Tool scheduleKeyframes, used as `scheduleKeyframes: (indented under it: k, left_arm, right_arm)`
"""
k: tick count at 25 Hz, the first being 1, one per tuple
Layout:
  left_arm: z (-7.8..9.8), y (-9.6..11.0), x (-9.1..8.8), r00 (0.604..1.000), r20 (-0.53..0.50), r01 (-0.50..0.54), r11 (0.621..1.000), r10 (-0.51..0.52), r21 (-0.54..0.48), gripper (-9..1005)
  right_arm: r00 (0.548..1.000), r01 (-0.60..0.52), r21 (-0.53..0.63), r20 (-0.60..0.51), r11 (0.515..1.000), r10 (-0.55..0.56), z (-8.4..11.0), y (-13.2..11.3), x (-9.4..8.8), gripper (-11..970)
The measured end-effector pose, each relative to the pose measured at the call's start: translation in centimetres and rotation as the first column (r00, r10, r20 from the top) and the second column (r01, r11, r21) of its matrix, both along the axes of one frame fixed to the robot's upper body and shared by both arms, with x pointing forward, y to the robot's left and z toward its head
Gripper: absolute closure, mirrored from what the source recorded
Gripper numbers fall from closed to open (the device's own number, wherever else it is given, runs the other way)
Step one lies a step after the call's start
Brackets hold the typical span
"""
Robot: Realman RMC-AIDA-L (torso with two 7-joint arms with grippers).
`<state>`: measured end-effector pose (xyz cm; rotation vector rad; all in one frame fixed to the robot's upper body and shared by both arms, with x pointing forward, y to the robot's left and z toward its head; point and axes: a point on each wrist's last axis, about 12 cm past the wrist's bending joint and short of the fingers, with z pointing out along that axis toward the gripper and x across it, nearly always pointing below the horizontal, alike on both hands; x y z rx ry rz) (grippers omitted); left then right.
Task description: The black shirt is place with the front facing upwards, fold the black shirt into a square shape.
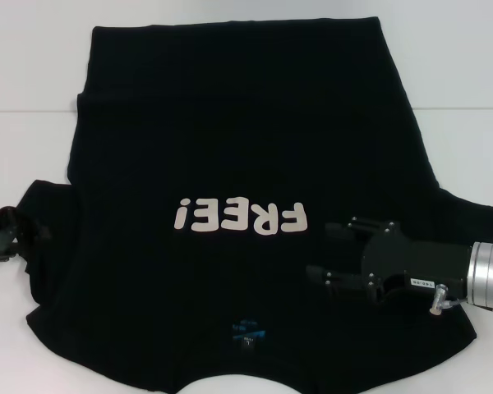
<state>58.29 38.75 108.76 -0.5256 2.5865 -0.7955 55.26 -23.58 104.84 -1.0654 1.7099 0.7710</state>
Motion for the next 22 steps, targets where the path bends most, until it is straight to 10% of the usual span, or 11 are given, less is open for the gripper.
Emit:
scheduleKeyframes:
  k: [10,22]
  left_arm:
    - [0.2,-0.1,0.2,1.0,0.001,0.017,1.0,-0.017,0.022,877]
    - [1.1,2.0,-1.1,0.998,-0.007,-0.058,0.994,0.058,-0.093,877]
  right_arm:
    - [1.0,-0.001,0.0,0.001,1.0,0.001,0.0,0.0,0.0,152]
    - [1.0,0.0,-0.001,0.001,1.0,0.0,0.0,0.0,0.0,152]
